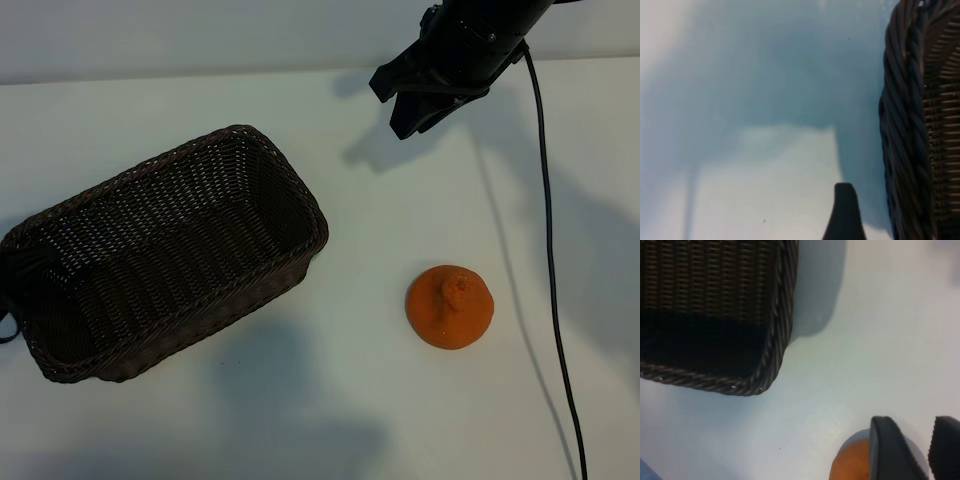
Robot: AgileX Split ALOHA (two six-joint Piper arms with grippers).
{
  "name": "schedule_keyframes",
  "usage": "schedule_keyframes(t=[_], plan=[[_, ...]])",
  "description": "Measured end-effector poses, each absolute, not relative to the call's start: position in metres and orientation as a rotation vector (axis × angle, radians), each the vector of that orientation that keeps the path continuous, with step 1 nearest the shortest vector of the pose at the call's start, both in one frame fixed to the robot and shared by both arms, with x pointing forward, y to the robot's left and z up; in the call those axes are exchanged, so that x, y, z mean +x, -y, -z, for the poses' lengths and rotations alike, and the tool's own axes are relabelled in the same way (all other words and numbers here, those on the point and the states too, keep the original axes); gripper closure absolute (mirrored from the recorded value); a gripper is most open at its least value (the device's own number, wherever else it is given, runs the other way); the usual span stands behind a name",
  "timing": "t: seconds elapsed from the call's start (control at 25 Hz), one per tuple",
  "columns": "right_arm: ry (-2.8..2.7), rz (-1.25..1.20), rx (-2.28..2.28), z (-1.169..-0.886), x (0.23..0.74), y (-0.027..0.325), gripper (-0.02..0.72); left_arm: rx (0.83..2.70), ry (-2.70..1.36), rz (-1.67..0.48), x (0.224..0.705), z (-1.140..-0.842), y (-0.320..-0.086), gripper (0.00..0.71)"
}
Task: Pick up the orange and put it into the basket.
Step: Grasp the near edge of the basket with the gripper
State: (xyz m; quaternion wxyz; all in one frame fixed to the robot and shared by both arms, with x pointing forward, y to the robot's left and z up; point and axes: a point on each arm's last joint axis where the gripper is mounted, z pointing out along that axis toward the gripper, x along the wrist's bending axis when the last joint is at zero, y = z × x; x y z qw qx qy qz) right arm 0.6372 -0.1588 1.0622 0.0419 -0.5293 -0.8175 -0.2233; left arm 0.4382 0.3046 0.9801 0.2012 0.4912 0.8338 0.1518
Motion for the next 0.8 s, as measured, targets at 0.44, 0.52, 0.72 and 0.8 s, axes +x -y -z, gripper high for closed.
schedule_keyframes(t=[0.44, 0.52, 0.72, 0.8], plan=[[2.502, 0.683, -1.62, -1.062, 0.637, 0.159, 0.462, 1.327, -2.377, -0.345, 0.462, -0.947, -0.301, 0.128], [2.502, 0.683, -1.62, -1.062, 0.637, 0.159, 0.462, 1.315, -2.392, -0.324, 0.466, -0.939, -0.301, 0.128], [2.502, 0.683, -1.62, -1.062, 0.637, 0.159, 0.462, 1.273, -2.421, -0.287, 0.471, -0.927, -0.299, 0.128], [2.502, 0.683, -1.62, -1.062, 0.637, 0.159, 0.462, 1.268, -2.424, -0.283, 0.473, -0.924, -0.299, 0.134]])
